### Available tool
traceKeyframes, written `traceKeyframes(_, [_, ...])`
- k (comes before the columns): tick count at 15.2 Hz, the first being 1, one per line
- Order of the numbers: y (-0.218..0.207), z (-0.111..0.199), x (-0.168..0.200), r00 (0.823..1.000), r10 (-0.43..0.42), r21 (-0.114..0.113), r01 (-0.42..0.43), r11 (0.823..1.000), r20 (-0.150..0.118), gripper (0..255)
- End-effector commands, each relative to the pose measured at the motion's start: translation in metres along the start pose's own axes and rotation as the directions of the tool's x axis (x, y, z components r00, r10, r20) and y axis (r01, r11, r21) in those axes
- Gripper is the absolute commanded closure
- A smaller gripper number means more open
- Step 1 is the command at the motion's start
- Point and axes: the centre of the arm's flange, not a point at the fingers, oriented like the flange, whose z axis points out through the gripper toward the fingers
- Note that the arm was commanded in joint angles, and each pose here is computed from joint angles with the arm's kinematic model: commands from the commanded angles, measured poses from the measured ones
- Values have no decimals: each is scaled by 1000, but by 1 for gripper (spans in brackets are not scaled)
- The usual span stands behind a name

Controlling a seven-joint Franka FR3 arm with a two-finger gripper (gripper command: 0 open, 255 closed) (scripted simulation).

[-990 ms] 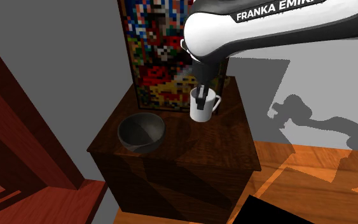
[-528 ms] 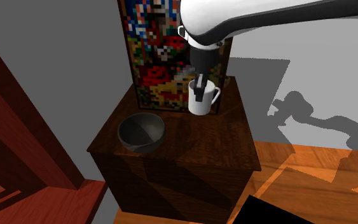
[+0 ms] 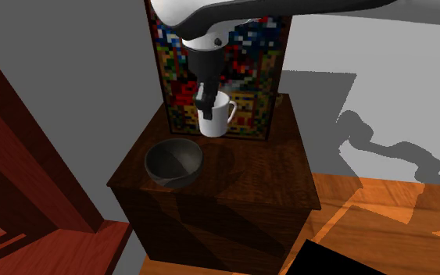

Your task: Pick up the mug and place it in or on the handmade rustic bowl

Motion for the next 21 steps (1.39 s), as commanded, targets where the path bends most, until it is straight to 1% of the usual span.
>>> traceKeyframes(1, [-11,-4,27,1000,0,0,0,1000,-1,255])
traceKeyframes(6, [-32,-17,88,1000,0,0,0,1000,-1,255])
traceKeyframes(7, [-37,-20,106,1000,0,0,0,1000,-1,255])
traceKeyframes(21, [-43,54,104,1000,0,0,0,1000,-1,255])
